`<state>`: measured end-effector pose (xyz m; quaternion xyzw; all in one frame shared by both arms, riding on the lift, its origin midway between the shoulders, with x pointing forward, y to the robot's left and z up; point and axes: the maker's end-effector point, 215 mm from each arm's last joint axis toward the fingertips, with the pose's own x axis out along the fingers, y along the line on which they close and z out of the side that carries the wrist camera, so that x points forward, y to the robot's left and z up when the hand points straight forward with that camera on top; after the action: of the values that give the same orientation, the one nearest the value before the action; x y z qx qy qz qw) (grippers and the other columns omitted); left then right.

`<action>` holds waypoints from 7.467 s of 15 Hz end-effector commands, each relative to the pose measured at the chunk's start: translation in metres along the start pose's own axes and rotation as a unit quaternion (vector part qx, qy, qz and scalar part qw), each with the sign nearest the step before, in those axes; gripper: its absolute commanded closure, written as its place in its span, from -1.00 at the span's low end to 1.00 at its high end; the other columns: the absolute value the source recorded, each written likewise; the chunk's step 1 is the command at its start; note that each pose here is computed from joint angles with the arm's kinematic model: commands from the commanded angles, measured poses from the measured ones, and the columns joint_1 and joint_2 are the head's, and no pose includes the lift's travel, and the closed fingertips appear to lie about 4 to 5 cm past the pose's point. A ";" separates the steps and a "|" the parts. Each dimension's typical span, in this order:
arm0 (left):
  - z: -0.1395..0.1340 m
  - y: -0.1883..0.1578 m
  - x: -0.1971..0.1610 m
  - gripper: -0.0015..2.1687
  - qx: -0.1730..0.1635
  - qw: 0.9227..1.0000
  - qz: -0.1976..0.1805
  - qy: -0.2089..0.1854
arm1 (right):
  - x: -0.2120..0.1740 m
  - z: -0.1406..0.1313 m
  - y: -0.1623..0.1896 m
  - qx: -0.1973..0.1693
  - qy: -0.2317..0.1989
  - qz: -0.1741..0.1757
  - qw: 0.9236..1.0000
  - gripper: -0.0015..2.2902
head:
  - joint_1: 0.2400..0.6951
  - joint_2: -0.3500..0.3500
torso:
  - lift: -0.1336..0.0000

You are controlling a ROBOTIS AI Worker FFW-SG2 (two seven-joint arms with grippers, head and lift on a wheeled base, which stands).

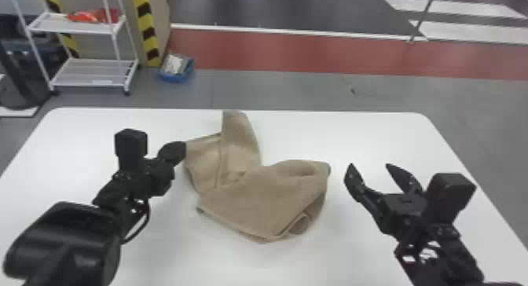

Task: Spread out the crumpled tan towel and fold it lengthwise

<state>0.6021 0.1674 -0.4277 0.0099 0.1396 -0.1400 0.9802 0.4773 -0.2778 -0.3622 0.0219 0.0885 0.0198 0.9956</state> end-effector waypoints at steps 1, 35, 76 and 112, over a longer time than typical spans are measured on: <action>0.049 -0.007 -0.019 0.64 -0.024 0.999 -0.007 -0.046 | 0.004 -0.003 -0.004 -0.002 0.004 -0.003 1.000 -0.81 | 1.00 -0.33 | -0.86; 0.082 0.007 -0.061 0.64 -0.005 0.997 0.014 -0.073 | -0.003 -0.090 0.324 -0.193 0.127 0.264 0.937 -0.64 | 1.00 0.65 | -0.86; 0.090 0.035 -0.074 0.64 0.006 0.994 0.060 -0.087 | -0.015 -0.044 -0.080 -0.040 0.144 -0.078 0.986 -0.81 | 1.00 -0.40 | -0.86; 0.142 0.041 -0.102 0.64 0.015 0.990 0.087 -0.109 | -0.019 0.016 -0.069 0.119 0.099 0.154 0.976 0.50 | 1.00 -0.37 | -0.86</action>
<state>0.5588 0.2195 -0.2708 0.0180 0.0319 -0.0662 0.9971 0.4727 -0.3402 -0.3687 0.1291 0.2057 0.1662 0.9557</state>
